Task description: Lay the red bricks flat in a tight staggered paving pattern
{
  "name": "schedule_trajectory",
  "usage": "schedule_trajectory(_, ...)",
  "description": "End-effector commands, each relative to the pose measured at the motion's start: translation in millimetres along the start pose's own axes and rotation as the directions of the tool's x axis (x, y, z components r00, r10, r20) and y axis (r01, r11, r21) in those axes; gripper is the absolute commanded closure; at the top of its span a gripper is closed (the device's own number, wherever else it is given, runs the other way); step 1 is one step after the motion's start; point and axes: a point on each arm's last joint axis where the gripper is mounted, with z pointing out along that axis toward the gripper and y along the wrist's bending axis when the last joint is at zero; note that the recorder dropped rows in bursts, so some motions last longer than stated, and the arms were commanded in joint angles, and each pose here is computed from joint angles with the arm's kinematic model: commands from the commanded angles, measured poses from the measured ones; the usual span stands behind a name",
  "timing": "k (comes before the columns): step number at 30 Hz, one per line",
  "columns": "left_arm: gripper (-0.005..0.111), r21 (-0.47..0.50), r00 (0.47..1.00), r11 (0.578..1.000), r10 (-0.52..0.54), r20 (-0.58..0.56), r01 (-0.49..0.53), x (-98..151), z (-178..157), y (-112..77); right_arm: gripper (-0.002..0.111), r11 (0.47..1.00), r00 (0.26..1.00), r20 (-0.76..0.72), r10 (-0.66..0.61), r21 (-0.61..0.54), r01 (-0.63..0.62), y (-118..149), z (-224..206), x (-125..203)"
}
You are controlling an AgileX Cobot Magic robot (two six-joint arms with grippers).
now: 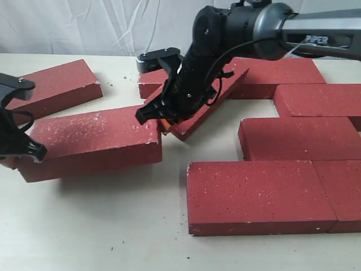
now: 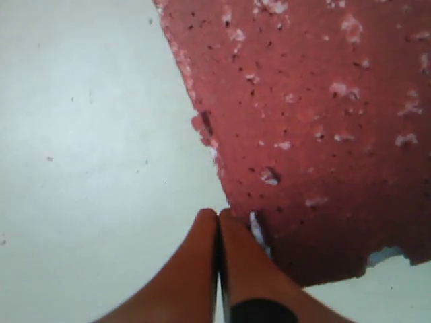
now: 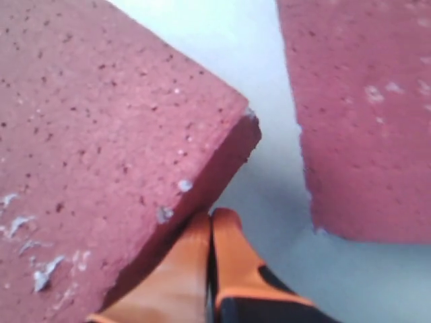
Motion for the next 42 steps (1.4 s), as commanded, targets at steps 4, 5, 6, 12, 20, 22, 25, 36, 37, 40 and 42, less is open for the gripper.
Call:
schedule_trajectory(4, 0.107, -0.027, 0.988, 0.989, -0.145, 0.044, 0.146, 11, 9, 27.1, 0.109, 0.999, 1.0, -0.024, -0.006, -0.037, 0.005, 11, 34, -9)
schedule_trajectory(5, 0.107, -0.036, 0.988, 0.988, -0.147, 0.044, 0.149, 13, 11, 30.2, 0.109, 1.0, 0.999, -0.033, -0.012, -0.029, 0.011, 9, 37, -8)
schedule_trajectory(6, 0.107, -0.047, 0.987, 0.987, -0.154, 0.047, 0.157, 15, 12, 33.8, 0.109, 1.0, 0.999, -0.045, -0.016, -0.025, 0.015, 9, 39, -7)
schedule_trajectory(12, 0.107, -0.078, 0.971, 0.969, -0.229, 0.064, 0.233, 22, 14, 51.7, 0.109, 0.999, 0.994, -0.096, -0.051, 0.005, 0.052, 5, 41, -2)
schedule_trajectory(20, 0.107, 0.011, 0.959, 0.989, -0.149, 0.24, 0.15, -8, -16, 30.4, 0.109, 0.976, 0.976, -0.035, -0.216, 0.028, 0.217, 10, -21, -9)
schedule_trajectory(22, 0.107, 0.072, 0.935, 0.995, -0.091, 0.342, 0.071, -18, -28, 11.5, 0.109, 0.969, 0.972, 0.023, -0.234, 0.09, 0.231, -4, -52, -12)
schedule_trajectory(25, 0.107, 0.179, 0.886, 0.983, -0.053, 0.461, -0.034, -29, -38, -19.1, 0.109, 0.969, 0.974, 0.122, -0.19, 0.186, 0.165, -43, -92, -13)
schedule_trajectory(36, 0.107, 0.295, 0.881, 0.916, 0.115, 0.459, -0.273, -94, -3, -84.4, 0.109, 0.953, 0.902, 0.418, 0.104, 0.22, -0.211, -175, -119, 1)
schedule_trajectory(37, 0.107, 0.318, 0.893, 0.906, 0.124, 0.433, -0.28, -101, 2, -87.0, 0.109, 0.953, 0.904, 0.42, 0.081, 0.233, -0.194, -178, -116, -1)
schedule_trajectory(40, 0.107, 0.351, 0.907, 0.89, 0.142, 0.397, -0.293, -121, 17, -91.6, 0.109, 0.956, 0.912, 0.404, 0.064, 0.237, -0.172, -185, -109, -8)
schedule_trajectory(42, 0.107, 0.355, 0.909, 0.888, 0.142, 0.392, -0.292, -131, 25, -92.8, 0.109, 0.961, 0.92, 0.386, 0.064, 0.223, -0.161, -190, -102, -15)
